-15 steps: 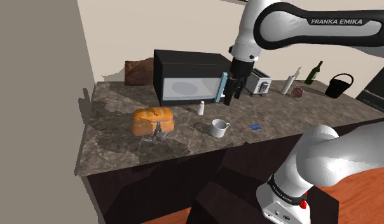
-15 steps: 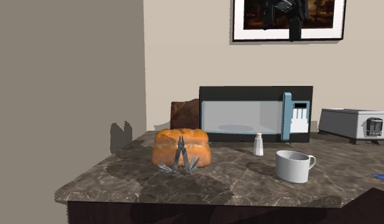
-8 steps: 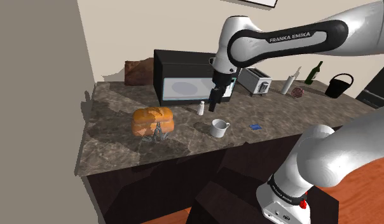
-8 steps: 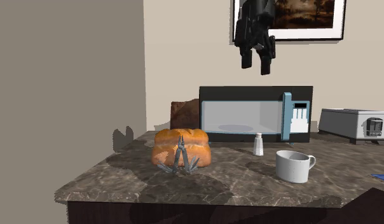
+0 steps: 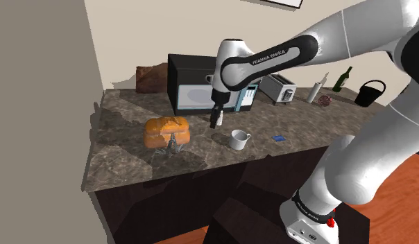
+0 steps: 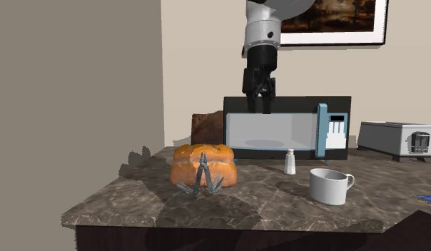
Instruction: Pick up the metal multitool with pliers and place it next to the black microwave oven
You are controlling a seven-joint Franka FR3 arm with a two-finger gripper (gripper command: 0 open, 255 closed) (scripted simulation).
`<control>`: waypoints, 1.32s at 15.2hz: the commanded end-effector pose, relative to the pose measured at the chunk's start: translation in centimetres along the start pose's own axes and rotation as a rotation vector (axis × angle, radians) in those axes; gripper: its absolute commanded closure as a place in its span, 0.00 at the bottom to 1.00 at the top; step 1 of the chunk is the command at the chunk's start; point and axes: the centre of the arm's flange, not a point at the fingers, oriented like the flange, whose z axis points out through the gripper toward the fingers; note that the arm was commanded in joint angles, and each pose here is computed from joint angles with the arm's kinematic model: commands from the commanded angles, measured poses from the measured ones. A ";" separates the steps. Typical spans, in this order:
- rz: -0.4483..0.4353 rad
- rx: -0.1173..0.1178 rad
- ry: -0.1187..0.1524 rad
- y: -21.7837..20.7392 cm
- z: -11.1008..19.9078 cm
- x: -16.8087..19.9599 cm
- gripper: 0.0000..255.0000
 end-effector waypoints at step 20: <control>-0.476 -0.052 0.056 -0.1 15.8 16.8 0.00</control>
